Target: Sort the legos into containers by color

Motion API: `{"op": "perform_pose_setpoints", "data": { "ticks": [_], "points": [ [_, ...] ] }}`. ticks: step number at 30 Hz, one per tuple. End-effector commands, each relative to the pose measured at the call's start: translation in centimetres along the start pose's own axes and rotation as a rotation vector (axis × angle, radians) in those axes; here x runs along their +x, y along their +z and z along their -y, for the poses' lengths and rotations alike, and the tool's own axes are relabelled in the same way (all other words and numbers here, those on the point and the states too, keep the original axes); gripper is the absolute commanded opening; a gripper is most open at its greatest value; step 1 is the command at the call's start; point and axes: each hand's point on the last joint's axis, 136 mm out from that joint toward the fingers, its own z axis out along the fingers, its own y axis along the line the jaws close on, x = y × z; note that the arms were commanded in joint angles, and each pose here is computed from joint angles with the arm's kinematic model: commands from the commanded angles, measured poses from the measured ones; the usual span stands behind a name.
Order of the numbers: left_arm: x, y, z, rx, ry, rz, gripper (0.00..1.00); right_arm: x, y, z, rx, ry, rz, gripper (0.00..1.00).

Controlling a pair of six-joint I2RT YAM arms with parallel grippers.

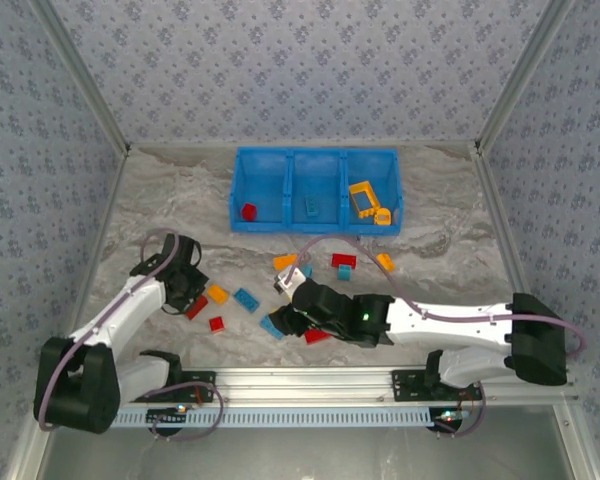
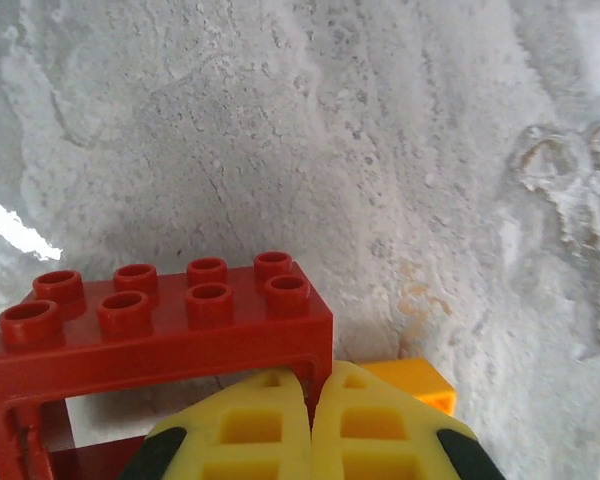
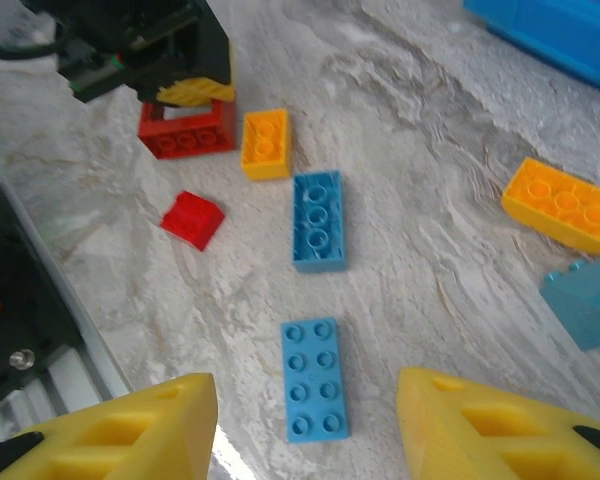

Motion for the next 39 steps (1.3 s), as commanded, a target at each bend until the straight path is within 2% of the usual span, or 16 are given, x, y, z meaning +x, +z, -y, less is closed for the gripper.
{"op": "perform_pose_setpoints", "data": {
  "ticks": [1, 4, 8, 13, 18, 24, 28, 33, 39],
  "points": [
    [-0.4, -3.9, 3.0, 0.113, -0.030, 0.020, 0.00, -4.1, -2.4, -1.5, -0.067, -0.030, 0.167, 0.54],
    [-0.3, -7.2, 6.9, 0.209, -0.012, 0.046, 0.00, -6.7, -3.9, -1.6, -0.064, -0.071, 0.296, 0.56],
    [-0.1, -9.9, 13.7, 0.307, 0.037, 0.043, 0.00, -10.1, -5.2, 0.2, 0.067, -0.122, 0.413, 0.57],
    [-1.4, -10.1, 22.1, 0.407, 0.008, 0.041, 0.00, -14.0, -6.2, 2.6, 0.180, -0.104, 0.479, 0.58],
    [-3.0, -8.0, 29.4, 0.492, -0.077, 0.051, 0.00, -16.1, -5.6, 5.7, 0.252, -0.063, 0.528, 0.58],
    [-4.8, -3.5, 33.8, 0.521, -0.206, 0.051, 0.00, -17.6, -4.7, 10.1, 0.449, -0.048, 0.514, 0.61],
    [-5.5, -0.7, 35.9, 0.533, -0.271, 0.015, 0.00, -18.4, -3.8, 11.3, 0.513, -0.074, 0.477, 0.61],
    [-6.3, 1.9, 37.4, 0.539, -0.315, -0.022, 0.00, -19.2, -1.7, 9.7, 0.511, -0.200, 0.425, 0.60],
    [-6.9, 4.0, 39.0, 0.553, -0.317, -0.040, 0.00, -20.7, -1.3, 6.3, 0.494, -0.320, 0.424, 0.60]
  ]
}}
